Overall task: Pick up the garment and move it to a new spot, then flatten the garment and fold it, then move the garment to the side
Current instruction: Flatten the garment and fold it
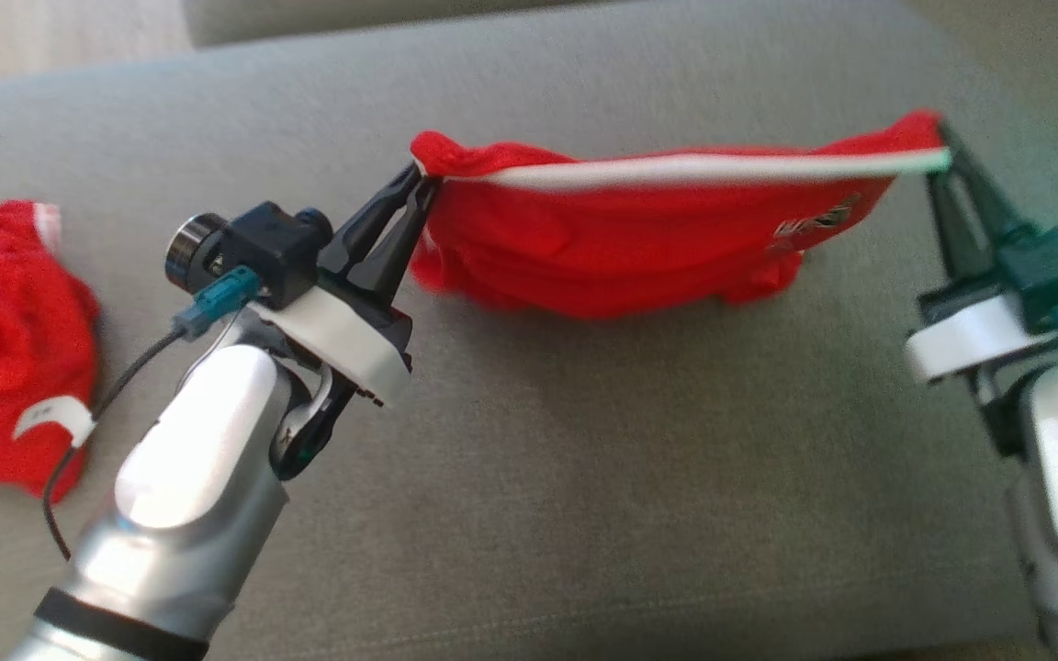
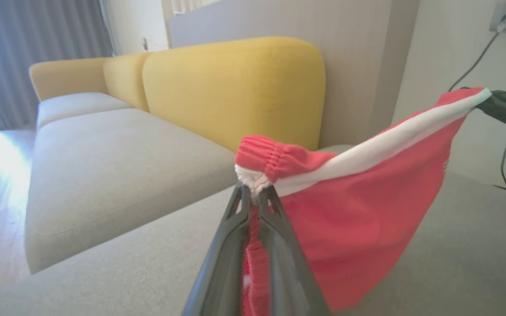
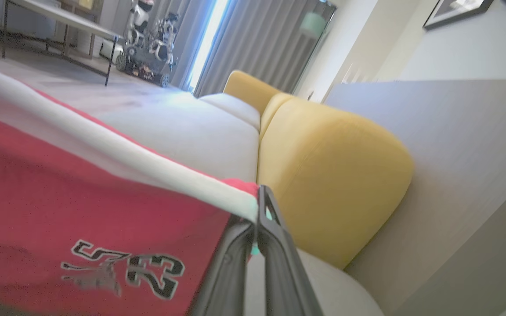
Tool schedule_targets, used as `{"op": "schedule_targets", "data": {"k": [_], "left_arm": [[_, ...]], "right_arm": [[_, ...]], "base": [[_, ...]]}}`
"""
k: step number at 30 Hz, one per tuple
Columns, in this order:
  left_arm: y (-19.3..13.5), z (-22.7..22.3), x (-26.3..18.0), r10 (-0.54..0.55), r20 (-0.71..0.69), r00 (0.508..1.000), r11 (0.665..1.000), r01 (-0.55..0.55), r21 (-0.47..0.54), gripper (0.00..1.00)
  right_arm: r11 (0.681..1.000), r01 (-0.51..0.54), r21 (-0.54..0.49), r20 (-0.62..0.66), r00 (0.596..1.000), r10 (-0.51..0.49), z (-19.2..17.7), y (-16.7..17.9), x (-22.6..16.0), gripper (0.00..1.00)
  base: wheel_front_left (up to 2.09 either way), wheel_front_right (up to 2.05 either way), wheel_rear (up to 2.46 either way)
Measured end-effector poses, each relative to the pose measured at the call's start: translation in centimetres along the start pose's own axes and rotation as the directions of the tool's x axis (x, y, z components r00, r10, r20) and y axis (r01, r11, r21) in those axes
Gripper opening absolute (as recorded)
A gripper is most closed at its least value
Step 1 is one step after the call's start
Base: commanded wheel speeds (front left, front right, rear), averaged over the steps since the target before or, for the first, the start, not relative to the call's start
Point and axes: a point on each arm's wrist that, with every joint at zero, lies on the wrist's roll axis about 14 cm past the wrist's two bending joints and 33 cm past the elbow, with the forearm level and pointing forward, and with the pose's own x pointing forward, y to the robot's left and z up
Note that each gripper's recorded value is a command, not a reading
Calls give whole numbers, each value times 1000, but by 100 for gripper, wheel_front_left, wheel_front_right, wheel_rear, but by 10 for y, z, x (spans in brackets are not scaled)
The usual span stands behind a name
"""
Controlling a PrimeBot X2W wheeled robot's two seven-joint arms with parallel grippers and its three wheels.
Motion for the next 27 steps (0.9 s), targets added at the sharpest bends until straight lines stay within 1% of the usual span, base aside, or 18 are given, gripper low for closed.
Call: {"op": "schedule_targets", "data": {"k": [4,6,10,13,16,19,21,24,27], "left_arm": [[0,42,-13,24,92,995,1000,-25,13,0],[-2,65,-20,35,146,989,999,-37,15,0],[-12,106,-36,45,214,976,999,-50,18,0],[-20,128,-49,49,242,969,998,-55,21,0],[-18,145,-60,81,263,961,997,-82,-6,0],[-15,148,-62,81,241,967,997,-80,-11,0],[-12,142,-58,75,199,977,997,-77,1,0],[4,141,-44,87,159,984,996,-85,-18,0],[32,150,-18,96,140,985,995,-100,22,0]], "right_arm": [[998,39,-46,160,987,-31,58,-20,2,0],[996,57,-66,216,975,-41,82,-27,-2,0],[989,104,-107,279,958,-71,118,-45,-16,0],[984,137,-117,325,941,-92,145,-55,-25,0],[984,136,-118,331,939,-90,156,-55,-30,0],[986,119,-114,302,950,-79,153,-52,-30,0],[987,95,-132,262,963,-58,145,-50,-24,0],[991,54,-126,251,968,-21,150,-46,-6,0],[990,52,-134,274,962,-13,169,-57,27,0]], "base": [[0,0,0],[0,0,0],[0,0,0],[0,0,0],[0,0,0],[0,0,0],[0,0,0],[0,0,0],[0,0,0]]}}
